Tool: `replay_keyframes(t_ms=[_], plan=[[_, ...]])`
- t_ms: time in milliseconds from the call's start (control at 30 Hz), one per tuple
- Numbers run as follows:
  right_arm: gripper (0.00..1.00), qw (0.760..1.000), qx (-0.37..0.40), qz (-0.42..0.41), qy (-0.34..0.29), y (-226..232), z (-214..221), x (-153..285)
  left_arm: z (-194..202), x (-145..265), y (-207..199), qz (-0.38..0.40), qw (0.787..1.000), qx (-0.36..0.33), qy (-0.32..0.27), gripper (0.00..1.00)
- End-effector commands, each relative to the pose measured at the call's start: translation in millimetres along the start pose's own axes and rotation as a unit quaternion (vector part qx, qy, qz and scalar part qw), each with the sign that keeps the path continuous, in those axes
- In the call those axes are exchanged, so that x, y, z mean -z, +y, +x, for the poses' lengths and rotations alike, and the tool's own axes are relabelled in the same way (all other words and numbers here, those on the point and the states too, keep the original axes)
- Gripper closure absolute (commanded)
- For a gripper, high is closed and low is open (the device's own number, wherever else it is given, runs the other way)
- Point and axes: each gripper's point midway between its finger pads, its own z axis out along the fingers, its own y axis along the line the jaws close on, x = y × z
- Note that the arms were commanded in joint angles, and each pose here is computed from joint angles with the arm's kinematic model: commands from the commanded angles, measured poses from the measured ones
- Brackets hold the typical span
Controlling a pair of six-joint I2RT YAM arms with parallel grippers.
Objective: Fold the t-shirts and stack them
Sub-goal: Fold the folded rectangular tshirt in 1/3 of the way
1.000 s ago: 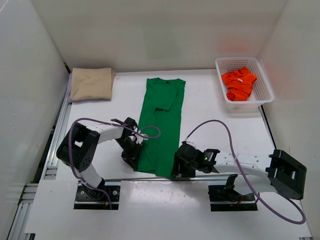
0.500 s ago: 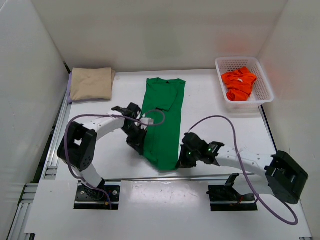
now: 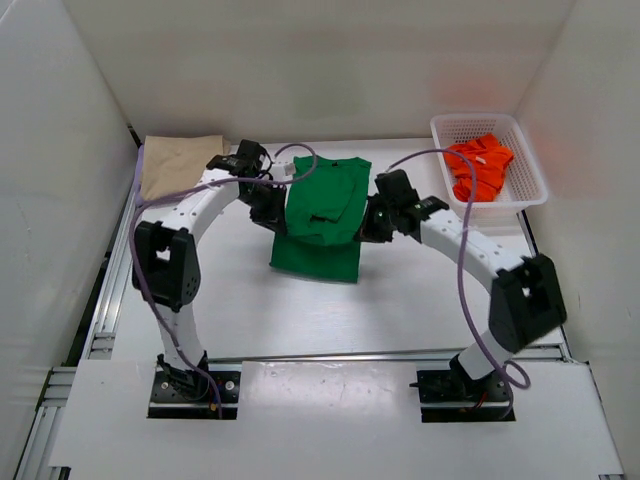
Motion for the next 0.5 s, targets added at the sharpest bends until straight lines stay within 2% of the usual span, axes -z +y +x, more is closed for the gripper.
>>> replay_keyframes(t_ms=[0,33,267,433,467], plan=[[1.00,0.999,0.019,0.030,0.030,-20,-19,-20,-22,-5,18,-0.018,1.000,0.004,-0.006,0.90],[1.00,0.999,0.023,0.023,0.014,-12,-37,-21,-36,-2,21,-0.020,1.000,0.001,-0.021,0.90],[1.00,0.998,-0.008,0.048,0.045,-39,-55,-57,-77,-35,48,-0.045,0.999,-0.002,-0.029,0.90],[1.00,0.998,-0.022,0.041,0.050,-43,-73,-76,-91,-53,65,-0.064,0.997,-0.003,-0.032,0.79],[0.97,0.997,-0.033,0.047,0.054,-50,-74,-84,-94,-55,68,-0.071,0.997,-0.003,-0.033,0.76]])
